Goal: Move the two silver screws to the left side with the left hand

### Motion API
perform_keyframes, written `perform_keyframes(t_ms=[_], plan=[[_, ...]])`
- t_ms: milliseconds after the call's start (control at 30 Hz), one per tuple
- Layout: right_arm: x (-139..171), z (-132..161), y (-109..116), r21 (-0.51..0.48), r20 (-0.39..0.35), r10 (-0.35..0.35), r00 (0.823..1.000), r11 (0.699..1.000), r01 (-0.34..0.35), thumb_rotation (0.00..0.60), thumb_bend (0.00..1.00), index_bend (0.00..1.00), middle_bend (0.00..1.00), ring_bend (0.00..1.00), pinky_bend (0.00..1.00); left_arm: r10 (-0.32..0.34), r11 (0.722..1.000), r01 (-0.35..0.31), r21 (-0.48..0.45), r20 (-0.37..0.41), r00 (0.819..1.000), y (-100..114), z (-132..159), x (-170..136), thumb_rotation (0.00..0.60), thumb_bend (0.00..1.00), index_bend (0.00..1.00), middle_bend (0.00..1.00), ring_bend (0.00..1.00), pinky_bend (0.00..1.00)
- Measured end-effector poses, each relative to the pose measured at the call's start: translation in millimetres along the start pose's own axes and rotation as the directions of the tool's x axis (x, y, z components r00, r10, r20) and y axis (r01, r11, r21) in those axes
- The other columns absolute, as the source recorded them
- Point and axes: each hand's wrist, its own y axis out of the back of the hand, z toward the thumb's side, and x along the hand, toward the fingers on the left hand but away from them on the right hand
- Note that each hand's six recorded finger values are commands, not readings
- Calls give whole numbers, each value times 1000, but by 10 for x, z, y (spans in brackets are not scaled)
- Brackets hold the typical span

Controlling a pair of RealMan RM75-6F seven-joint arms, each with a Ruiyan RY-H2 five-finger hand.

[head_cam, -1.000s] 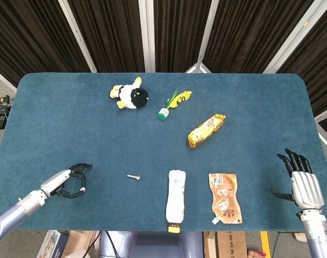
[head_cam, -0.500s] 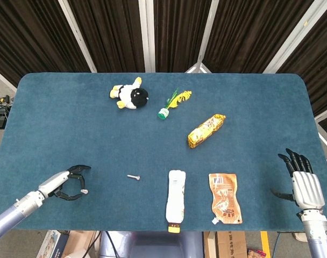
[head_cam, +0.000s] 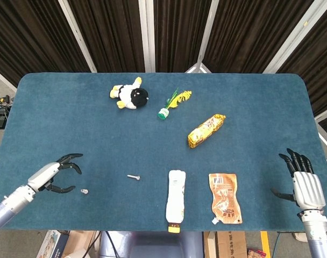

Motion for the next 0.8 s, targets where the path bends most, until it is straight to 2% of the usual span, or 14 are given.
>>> perform_keyframes(t_ms=[133,300,433,567,633,700,800], plan=[[5,6,-2,3,-1,1,1000,1000,-1,600,113,160,68,18,0,57,994,-59,93,26,998,137,168,24,600,396,405,50,0,0],[1,3,-24,10,3,6,1000,1000,-6,600,112,161,68,18,0,122,958,-128,257,41,992,273,419,164,600,397,445,58,0,0],[-17,3,-71,20,7,20,1000,1000,-20,600,113,161,68,18,0,153,895,-145,422,15,988,343,579,354,600,398,439,60,0,0],[-28,-4,-88,25,13,22,1000,999,-22,600,113,161,68,18,0,200,795,-145,589,-28,979,384,758,605,600,399,458,67,0,0],[-34,-11,-94,27,17,23,1000,999,-23,600,113,160,68,18,0,225,762,-140,632,-57,973,390,833,720,600,400,459,68,0,0],[-38,-16,-106,30,20,26,999,999,-27,600,112,160,68,18,0,249,743,-125,658,-99,963,375,904,853,600,400,459,68,0,0],[-45,-16,-129,35,21,34,999,999,-35,600,113,160,68,18,0,256,749,-92,656,-159,953,281,993,1047,600,399,458,64,0,0]])
